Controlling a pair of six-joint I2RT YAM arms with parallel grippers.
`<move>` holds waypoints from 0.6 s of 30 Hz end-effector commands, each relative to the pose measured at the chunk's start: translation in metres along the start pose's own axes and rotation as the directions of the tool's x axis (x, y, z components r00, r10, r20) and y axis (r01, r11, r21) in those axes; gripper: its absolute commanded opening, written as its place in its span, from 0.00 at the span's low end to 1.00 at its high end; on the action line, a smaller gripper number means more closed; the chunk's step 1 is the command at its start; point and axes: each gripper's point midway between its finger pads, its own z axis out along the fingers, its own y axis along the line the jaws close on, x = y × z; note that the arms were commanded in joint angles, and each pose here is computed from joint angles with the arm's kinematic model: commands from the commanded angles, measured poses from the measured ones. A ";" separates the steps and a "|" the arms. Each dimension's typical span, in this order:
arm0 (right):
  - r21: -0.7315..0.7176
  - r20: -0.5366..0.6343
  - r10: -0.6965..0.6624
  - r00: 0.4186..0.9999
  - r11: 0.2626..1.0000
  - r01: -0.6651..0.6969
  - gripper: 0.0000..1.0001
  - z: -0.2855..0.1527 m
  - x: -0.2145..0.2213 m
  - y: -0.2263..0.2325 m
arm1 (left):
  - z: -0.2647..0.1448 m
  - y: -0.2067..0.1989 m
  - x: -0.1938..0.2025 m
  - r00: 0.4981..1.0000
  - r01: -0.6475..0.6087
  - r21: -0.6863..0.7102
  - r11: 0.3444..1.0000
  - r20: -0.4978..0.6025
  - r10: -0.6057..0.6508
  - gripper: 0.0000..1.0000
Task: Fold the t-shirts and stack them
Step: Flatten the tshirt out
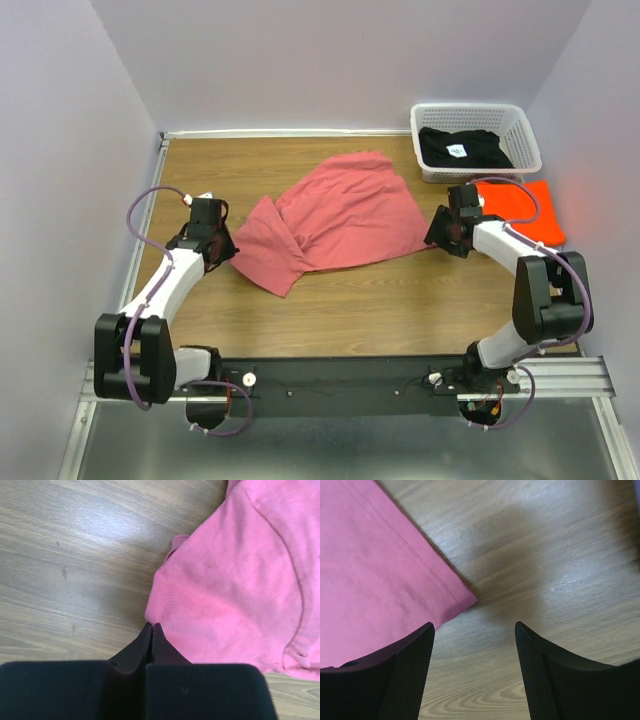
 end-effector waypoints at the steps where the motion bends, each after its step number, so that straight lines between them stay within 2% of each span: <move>1: -0.007 -0.070 0.008 0.998 1.000 -0.009 0.72 0.010 0.013 0.004 | -0.015 -0.003 -0.009 0.999 0.012 0.004 1.000 0.033 -0.012 0.00; 8: -0.004 -0.133 -0.014 0.991 1.000 0.014 0.71 0.027 0.026 0.003 | -0.025 -0.005 -0.013 0.998 0.018 0.027 0.999 0.061 -0.020 0.00; 13: -0.039 -0.183 -0.026 0.983 0.999 0.019 0.61 0.035 0.035 0.010 | -0.029 -0.006 -0.014 0.997 0.019 0.036 0.999 0.070 -0.021 0.00; 18: -0.039 -0.212 -0.036 0.977 0.999 0.028 0.59 0.038 0.043 0.009 | -0.031 -0.007 -0.017 0.997 0.016 0.042 0.999 0.079 -0.019 0.00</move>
